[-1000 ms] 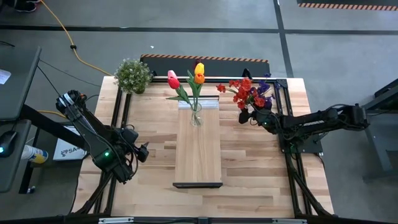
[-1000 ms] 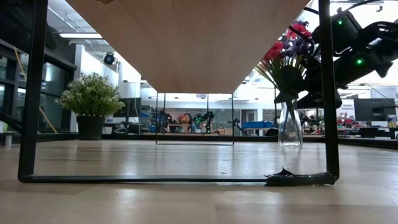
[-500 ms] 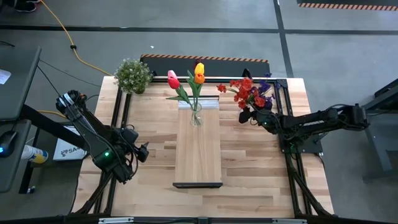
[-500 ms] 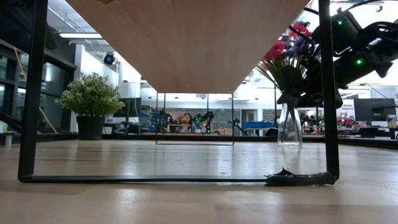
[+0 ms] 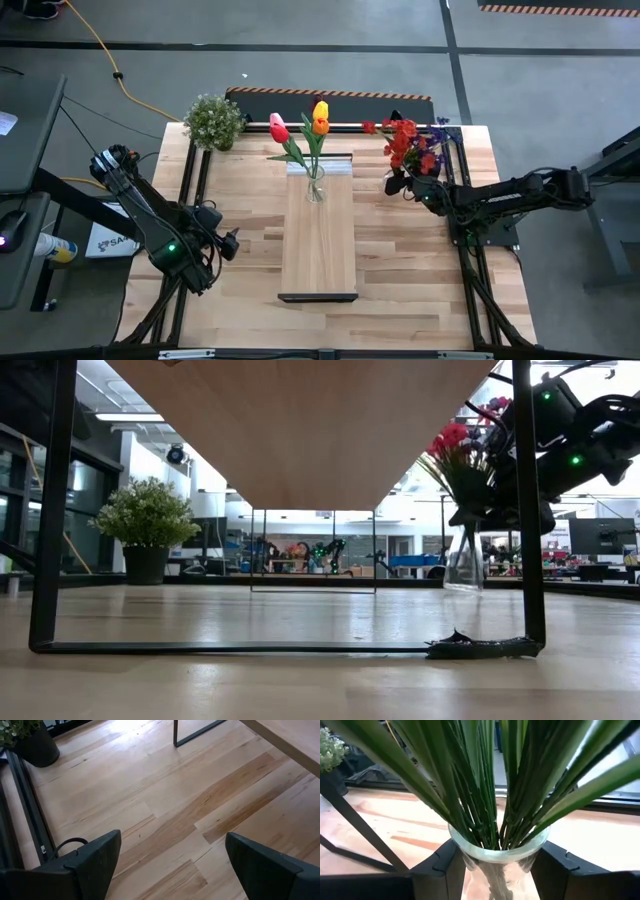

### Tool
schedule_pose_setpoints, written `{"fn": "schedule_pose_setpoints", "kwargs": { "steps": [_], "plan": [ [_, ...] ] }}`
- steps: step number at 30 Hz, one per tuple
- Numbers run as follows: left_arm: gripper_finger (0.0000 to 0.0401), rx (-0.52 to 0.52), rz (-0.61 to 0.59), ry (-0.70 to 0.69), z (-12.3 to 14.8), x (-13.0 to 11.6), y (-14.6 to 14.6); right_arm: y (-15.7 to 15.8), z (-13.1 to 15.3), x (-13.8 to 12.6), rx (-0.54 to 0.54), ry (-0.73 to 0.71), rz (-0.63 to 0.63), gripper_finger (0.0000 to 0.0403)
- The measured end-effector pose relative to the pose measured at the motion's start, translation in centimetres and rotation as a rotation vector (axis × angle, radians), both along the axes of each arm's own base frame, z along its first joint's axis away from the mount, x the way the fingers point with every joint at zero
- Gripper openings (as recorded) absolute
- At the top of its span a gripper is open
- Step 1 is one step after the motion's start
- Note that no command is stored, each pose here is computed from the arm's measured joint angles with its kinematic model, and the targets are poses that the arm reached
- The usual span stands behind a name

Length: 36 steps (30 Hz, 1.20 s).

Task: Pick and place flowers into a vace then onto a shelf
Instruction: Put the transparent vase with flowers on the shelf

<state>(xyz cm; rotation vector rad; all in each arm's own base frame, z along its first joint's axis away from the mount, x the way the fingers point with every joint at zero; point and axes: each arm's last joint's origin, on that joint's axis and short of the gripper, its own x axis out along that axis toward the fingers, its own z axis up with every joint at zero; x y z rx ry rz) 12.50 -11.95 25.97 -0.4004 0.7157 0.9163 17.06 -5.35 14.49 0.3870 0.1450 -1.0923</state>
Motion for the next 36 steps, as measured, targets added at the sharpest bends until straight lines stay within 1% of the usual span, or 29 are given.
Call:
{"fn": "schedule_pose_setpoints", "kwargs": {
  "steps": [5,11,14,17,21,24,27,29,36],
  "plan": [
    [0.0391,-0.001,-0.011,0.022,0.0,0.0,0.0,-0.1,0.4,0.2,-0.006,-0.011,-0.004,0.0171],
    [0.0391,-0.012,-0.008,0.038,-0.1,-0.1,0.0,-0.3,2.4,1.5,-0.064,0.002,0.021,0.0171],
    [0.0391,-0.024,-0.006,0.055,-0.1,-0.1,-0.1,-0.4,3.9,2.3,-0.104,0.027,0.033,0.0171],
    [0.0392,-0.047,-0.006,0.095,-0.2,-0.2,-0.1,-0.7,5.8,3.2,-0.147,0.082,0.032,0.0171],
    [0.0390,-0.064,-0.003,0.119,-0.2,-0.3,-0.2,-0.9,8.7,4.0,-0.202,0.161,0.022,0.0171],
    [0.0392,-0.068,-0.001,0.122,-0.2,-0.3,-0.2,-1.0,11.2,4.2,-0.248,0.178,-0.009,0.0171],
    [0.0392,-0.067,-0.004,0.124,-0.2,-0.3,-0.2,-1.2,13.8,3.7,-0.304,0.184,-0.039,0.0171],
    [0.0391,-0.065,-0.007,0.126,-0.2,-0.3,-0.2,-1.5,15.4,3.0,-0.331,0.158,-0.055,0.0171],
    [0.0392,-0.064,-0.007,0.126,-0.2,-0.3,-0.2,-2.0,20.1,-0.9,-0.377,0.050,-0.115,0.0171]
  ]
}}
